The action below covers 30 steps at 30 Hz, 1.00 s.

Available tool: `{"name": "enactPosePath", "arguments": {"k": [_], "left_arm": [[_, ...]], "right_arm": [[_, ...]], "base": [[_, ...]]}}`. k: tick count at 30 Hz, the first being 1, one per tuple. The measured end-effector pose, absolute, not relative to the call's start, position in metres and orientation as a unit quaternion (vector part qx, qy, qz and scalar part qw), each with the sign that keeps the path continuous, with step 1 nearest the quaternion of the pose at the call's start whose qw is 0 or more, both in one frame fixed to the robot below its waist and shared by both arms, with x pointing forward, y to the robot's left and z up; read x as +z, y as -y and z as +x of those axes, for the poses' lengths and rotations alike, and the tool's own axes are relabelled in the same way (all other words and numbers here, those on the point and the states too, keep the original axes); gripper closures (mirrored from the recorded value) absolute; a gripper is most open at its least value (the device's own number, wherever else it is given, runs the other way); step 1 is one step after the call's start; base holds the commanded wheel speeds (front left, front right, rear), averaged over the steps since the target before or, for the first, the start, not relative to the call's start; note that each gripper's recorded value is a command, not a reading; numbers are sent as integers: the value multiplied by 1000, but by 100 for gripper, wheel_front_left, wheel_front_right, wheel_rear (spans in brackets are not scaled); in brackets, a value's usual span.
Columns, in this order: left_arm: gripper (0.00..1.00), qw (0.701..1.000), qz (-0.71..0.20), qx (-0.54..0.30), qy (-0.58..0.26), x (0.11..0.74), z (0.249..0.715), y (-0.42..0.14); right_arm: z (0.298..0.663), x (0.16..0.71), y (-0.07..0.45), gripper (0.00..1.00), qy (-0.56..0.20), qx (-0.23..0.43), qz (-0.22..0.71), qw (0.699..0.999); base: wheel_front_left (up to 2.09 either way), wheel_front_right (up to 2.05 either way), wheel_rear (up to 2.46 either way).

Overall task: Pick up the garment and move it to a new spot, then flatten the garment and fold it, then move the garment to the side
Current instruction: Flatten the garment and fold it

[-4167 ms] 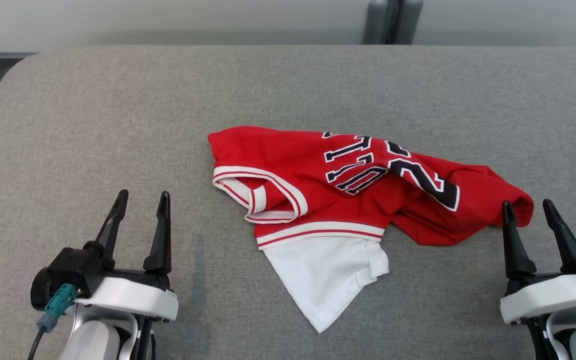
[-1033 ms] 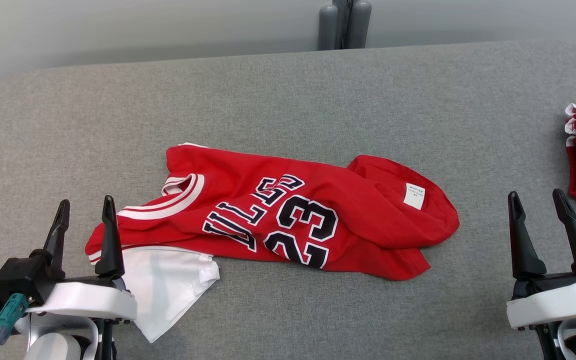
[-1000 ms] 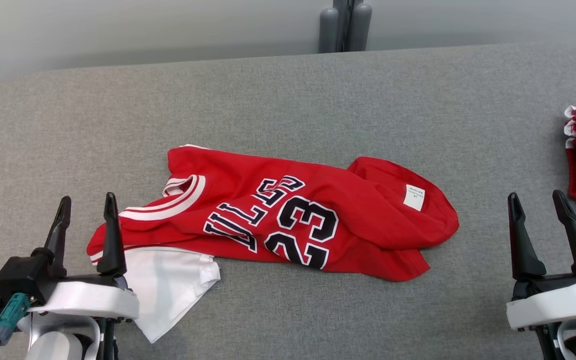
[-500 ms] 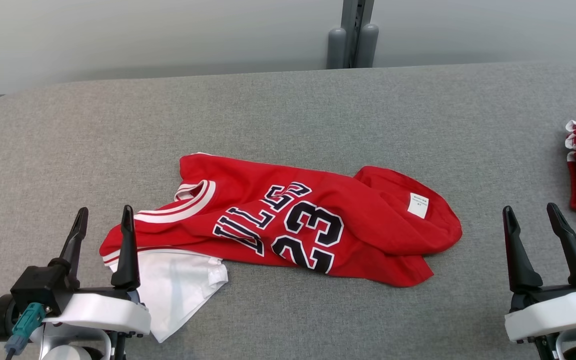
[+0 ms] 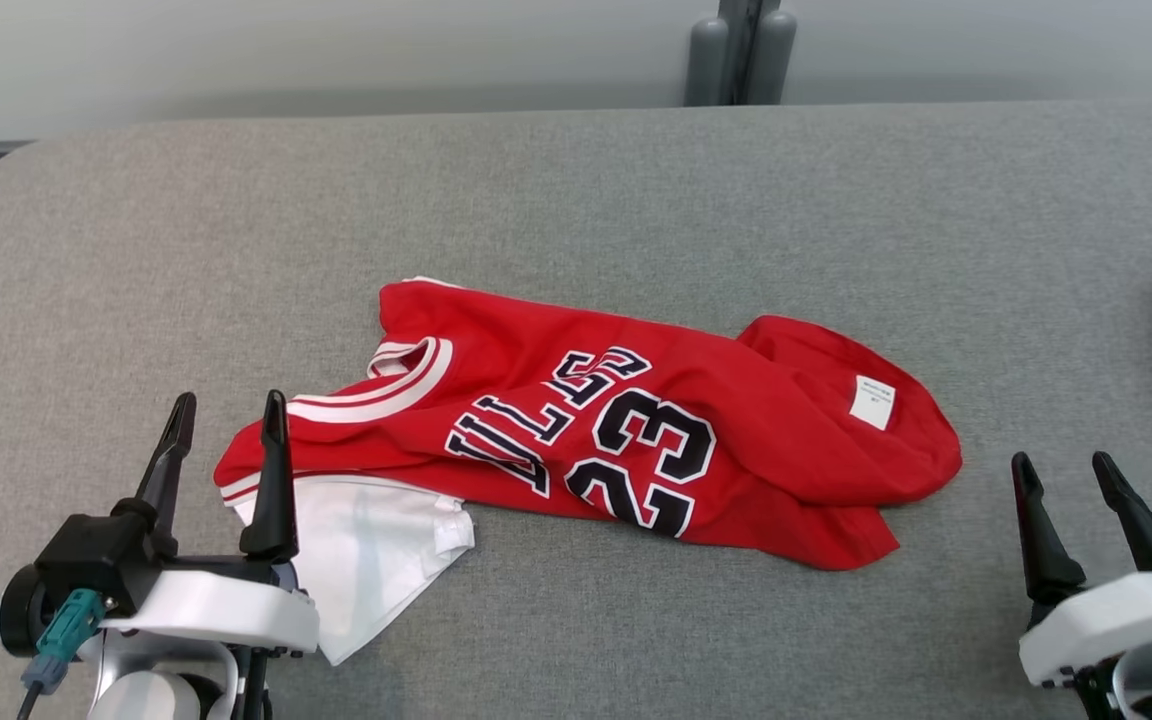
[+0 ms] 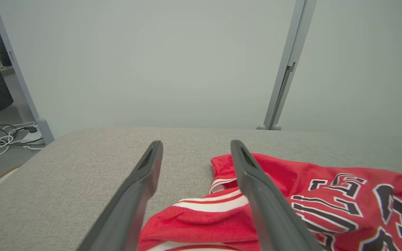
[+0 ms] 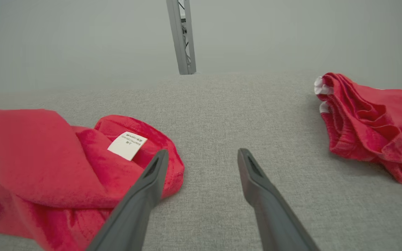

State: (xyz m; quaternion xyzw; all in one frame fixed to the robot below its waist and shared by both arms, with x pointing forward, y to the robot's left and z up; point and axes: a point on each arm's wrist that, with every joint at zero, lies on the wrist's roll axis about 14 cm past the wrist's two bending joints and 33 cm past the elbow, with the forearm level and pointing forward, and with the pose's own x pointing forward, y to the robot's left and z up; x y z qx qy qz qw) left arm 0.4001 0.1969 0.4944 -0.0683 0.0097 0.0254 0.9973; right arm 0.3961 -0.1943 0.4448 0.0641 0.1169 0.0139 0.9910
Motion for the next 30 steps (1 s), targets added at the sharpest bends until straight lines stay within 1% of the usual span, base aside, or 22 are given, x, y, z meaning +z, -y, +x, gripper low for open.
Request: {"name": "enactPosePath", "arguments": {"k": [4,5,9,12,14,15,16,20,30], "left_arm": [[0,997,-69,24,-10,492,406,-196],[0,997,-70,24,-13,489,409,-196],[0,997,-72,28,-16,484,414,-198],[0,997,-73,32,-20,478,416,-200],[0,996,-74,37,-23,475,415,-202],[0,996,-74,40,-25,473,415,-203],[0,996,-74,41,-26,472,415,-204],[0,996,-74,46,-25,470,417,-208],[0,996,-78,24,-21,469,427,-193]], "right_arm": [[415,428,186,0,-143,38,58,987],[425,420,179,0,-154,57,50,985],[447,406,163,0,-178,94,37,979],[459,391,154,0,-207,116,28,971],[459,376,149,0,-240,128,23,962],[459,372,148,53,-250,131,27,959],[460,370,146,100,-253,133,33,958],[471,380,150,100,-232,130,51,963],[485,445,193,100,-115,81,81,987]], "base": [[0,0,0],[0,0,0],[0,0,0],[0,0,0],[0,0,0],[0,0,0],[0,0,0],[0,0,0],[0,0,0]]}}
